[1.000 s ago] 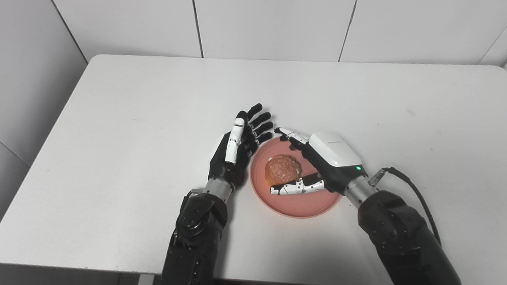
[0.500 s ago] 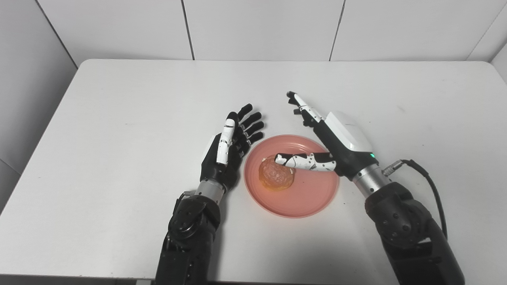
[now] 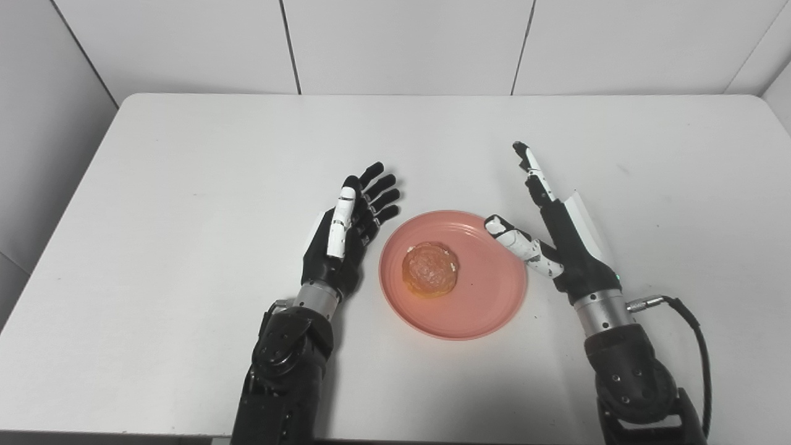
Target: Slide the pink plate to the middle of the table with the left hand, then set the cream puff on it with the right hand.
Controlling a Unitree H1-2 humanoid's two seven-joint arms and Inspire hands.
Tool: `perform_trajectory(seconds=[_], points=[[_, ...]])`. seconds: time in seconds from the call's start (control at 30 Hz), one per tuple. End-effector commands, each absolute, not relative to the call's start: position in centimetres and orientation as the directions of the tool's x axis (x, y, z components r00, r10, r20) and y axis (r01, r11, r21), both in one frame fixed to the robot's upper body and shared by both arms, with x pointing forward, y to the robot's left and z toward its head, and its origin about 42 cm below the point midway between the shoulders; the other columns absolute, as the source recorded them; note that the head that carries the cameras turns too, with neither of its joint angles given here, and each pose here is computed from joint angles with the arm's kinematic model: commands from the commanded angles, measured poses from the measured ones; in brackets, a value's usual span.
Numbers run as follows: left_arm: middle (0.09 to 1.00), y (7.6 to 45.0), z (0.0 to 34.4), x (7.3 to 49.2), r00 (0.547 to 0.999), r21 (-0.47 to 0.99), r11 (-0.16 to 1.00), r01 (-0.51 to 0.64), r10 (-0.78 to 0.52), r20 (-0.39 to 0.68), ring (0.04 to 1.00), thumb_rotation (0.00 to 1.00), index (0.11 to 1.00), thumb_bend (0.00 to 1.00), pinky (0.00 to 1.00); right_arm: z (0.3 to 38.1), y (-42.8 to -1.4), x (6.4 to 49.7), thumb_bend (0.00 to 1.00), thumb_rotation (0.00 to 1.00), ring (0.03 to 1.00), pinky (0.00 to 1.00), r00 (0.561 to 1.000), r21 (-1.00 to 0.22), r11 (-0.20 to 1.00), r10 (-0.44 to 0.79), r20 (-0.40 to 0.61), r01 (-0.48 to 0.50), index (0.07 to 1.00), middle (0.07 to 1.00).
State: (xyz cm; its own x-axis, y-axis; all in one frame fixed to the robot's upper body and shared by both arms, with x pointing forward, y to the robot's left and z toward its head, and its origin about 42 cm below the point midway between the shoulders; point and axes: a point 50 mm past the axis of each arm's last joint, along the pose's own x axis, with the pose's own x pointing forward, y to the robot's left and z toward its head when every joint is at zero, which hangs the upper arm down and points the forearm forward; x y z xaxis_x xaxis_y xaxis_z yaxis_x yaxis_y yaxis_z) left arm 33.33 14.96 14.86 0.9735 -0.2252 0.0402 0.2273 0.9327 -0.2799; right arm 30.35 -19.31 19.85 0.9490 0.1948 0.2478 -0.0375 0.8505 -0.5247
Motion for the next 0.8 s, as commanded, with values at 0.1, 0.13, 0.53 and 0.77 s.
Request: perform_trajectory(seconds=[0.1,0.13,0.53,0.77], points=[[0.906,16.6,14.4,31.9,0.979,-0.232,0.952,0.202,-0.194,0.056,0.896,1.00,0.915,0.45,0.91,19.3,-19.2,29.3,0.54,1.00,1.000,1.00,0.941,-0.431,0.902,0.155,0.301,-0.011,1.000,1.000],[0.912,16.9,14.3,31.5,0.980,-0.218,0.956,0.198,-0.188,0.064,0.902,1.00,0.922,0.45,0.92,19.0,-19.1,29.1,0.55,1.00,1.000,1.00,0.942,-0.419,0.908,0.147,0.302,-0.007,1.000,1.000],[0.991,19.5,12.9,28.8,0.973,-0.070,0.977,0.202,-0.192,0.128,0.991,1.00,0.987,0.48,1.00,15.9,-18.3,28.0,0.38,1.00,1.000,1.00,0.963,-0.332,0.943,0.101,0.251,-0.013,1.000,1.000],[0.998,19.9,11.9,27.7,0.969,0.030,0.979,0.204,-0.206,0.133,0.993,1.00,0.990,0.48,1.00,15.0,-18.4,27.4,0.35,1.00,1.000,1.00,0.967,-0.279,0.959,0.115,0.228,-0.049,1.000,1.000]])
